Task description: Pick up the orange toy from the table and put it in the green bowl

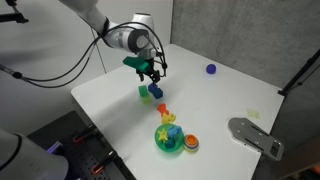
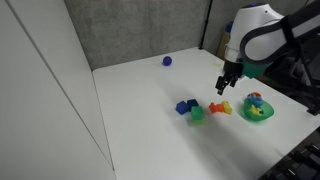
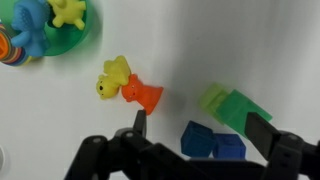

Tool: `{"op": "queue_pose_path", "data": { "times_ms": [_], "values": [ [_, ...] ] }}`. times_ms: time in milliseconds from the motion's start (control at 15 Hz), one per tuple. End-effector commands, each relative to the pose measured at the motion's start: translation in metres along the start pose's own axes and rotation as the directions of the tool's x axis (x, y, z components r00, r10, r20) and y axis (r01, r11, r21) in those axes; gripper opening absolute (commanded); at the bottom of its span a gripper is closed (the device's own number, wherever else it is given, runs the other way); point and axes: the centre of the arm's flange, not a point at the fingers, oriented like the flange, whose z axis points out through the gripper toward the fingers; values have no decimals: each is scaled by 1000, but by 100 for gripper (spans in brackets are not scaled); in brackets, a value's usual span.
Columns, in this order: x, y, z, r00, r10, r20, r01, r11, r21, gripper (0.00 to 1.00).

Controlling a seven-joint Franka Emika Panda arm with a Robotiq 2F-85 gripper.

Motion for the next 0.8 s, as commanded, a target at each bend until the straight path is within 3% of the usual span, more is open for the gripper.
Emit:
{"op": "queue_pose_path", "data": {
  "times_ms": [0, 133, 400, 733],
  "values": [
    [25, 13, 24, 996, 86, -14, -86, 996, -30, 100],
    [11, 14, 26, 998, 60, 1, -60, 998, -11, 100],
    [18, 14, 28, 997, 77, -6, -77, 997, -11, 100],
    [27, 31, 63, 995, 97, -25, -98, 994, -55, 100]
  ]
}}
